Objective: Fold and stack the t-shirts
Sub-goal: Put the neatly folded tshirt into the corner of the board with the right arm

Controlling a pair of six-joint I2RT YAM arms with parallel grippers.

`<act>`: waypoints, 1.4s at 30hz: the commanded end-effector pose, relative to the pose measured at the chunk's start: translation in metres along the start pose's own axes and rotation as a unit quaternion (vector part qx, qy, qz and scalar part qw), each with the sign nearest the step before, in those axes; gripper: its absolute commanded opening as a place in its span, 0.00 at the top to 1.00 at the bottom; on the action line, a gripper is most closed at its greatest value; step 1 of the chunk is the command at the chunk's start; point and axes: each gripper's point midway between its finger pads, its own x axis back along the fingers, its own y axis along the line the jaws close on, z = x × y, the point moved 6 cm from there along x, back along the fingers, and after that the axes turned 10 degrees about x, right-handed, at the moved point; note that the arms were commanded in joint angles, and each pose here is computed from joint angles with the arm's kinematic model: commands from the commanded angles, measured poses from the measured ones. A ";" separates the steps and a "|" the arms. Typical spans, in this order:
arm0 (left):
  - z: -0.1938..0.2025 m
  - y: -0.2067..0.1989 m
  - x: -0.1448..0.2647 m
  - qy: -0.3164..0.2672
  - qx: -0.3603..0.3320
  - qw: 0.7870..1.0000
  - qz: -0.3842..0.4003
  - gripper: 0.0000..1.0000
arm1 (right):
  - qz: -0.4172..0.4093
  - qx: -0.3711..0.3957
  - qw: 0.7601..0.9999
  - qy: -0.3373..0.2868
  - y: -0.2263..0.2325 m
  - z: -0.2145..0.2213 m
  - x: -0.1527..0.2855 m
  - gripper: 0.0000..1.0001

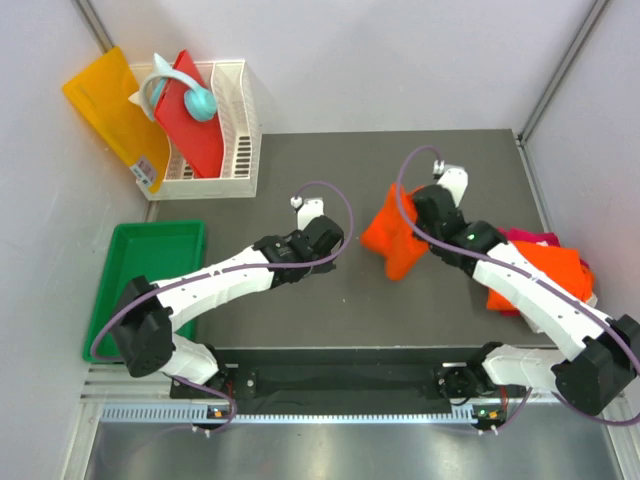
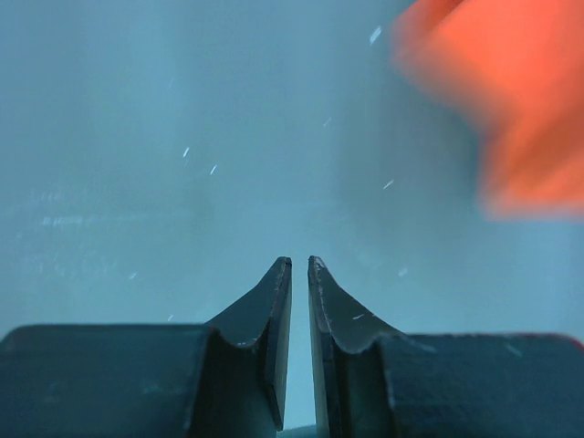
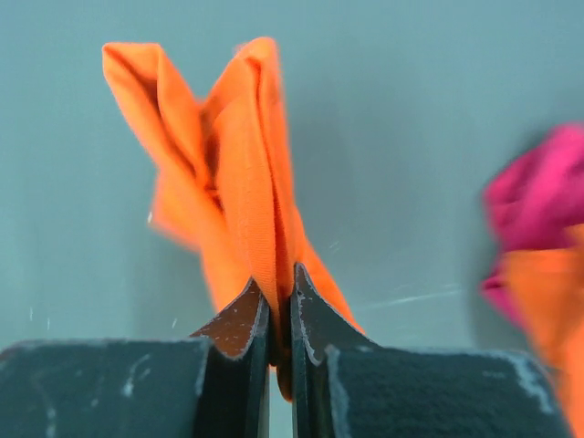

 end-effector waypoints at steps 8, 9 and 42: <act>0.019 0.025 0.015 0.027 0.005 1.000 0.015 0.82 | 0.156 -0.039 0.985 -0.064 -0.097 -0.057 0.054 1.00; 0.020 0.025 0.016 0.028 0.006 0.999 0.019 0.82 | 0.162 -0.043 0.984 -0.066 -0.102 -0.057 0.057 1.00; 0.033 0.014 0.031 0.089 -0.015 0.991 0.102 0.83 | 0.430 -0.090 0.896 0.068 -0.224 0.009 0.126 1.00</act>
